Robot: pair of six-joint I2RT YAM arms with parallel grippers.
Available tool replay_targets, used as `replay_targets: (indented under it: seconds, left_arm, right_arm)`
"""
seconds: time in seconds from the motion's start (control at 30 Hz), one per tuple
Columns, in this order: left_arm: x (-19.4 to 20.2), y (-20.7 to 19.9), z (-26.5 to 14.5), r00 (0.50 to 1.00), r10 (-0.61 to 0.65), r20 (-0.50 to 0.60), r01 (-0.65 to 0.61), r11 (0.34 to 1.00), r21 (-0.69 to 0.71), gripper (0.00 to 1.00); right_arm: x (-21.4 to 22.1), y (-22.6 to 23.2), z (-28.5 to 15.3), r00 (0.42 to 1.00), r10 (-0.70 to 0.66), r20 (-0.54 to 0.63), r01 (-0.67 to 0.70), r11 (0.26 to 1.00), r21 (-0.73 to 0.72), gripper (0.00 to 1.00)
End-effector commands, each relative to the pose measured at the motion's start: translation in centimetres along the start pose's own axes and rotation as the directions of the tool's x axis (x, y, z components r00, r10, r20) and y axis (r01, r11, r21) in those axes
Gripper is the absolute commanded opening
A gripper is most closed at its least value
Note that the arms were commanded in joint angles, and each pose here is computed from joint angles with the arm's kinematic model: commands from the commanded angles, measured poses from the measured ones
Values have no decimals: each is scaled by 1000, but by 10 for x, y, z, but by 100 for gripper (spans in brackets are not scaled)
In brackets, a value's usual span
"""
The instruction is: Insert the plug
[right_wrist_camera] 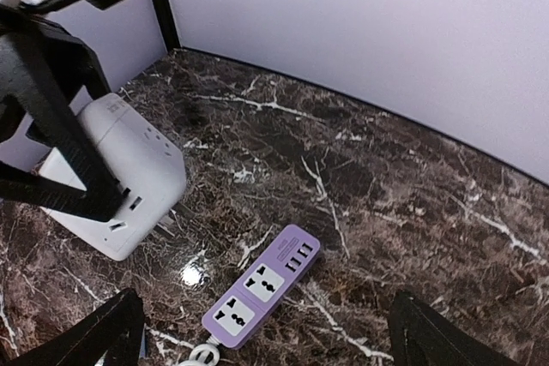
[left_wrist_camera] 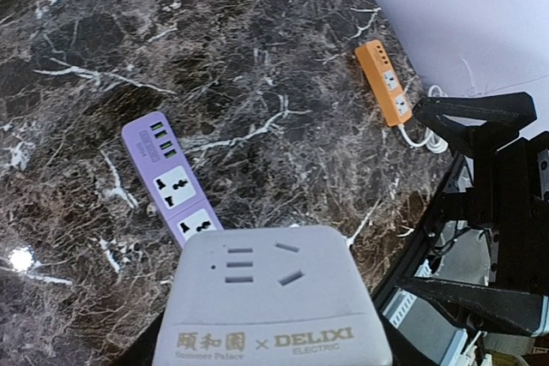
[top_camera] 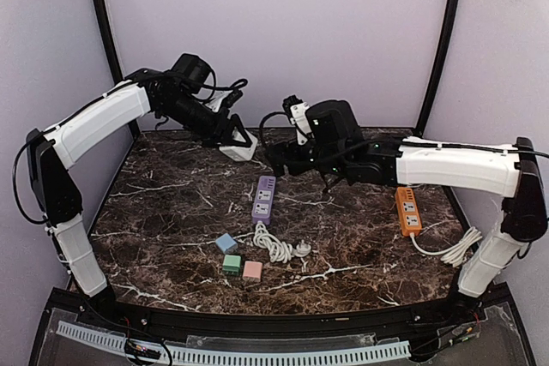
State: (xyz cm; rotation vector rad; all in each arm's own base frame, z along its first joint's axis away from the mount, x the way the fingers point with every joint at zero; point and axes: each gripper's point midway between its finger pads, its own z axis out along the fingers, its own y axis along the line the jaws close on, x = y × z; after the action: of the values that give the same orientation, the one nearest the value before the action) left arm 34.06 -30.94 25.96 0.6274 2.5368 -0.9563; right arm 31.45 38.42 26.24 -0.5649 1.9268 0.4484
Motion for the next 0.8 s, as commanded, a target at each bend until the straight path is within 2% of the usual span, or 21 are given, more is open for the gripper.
replay_targets:
  seconds: [0.0, 0.13, 0.27, 0.5, 0.57, 0.67, 0.77]
  left_arm:
    - [6, 20, -25, 999, 14, 30, -9, 989, -144, 1]
    - [14, 34, -29, 999, 14, 32, -7, 979, -204, 1]
    - [26, 47, -34, 1000, 18, 10, -15, 973, -231, 1]
    - [41, 41, -56, 998, 22, 56, -19, 998, -53, 1]
    - [42, 36, -66, 995, 5, 97, -9, 999, 45, 1]
    - [49, 7, -73, 990, 35, 140, -70, 964, 255, 1]
    - [57, -3, -77, 987, 49, 150, -96, 943, 319, 1]
  right_arm:
    - [28, -9, 27, 975, 130, -181, -113, 989, 100, 99]
    - [61, -8, 51, 905, 220, -363, -181, 973, 141, 99]
    - [82, -8, 70, 835, 288, -468, -239, 957, 163, 99]
    - [101, -9, 88, 757, 368, -540, -332, 928, 167, 99]
    - [110, -5, 93, 721, 391, -572, -369, 916, 160, 99]
    - [123, 2, 100, 660, 417, -625, -423, 894, 150, 99]
    - [132, 7, 106, 622, 430, -654, -454, 879, 146, 99]
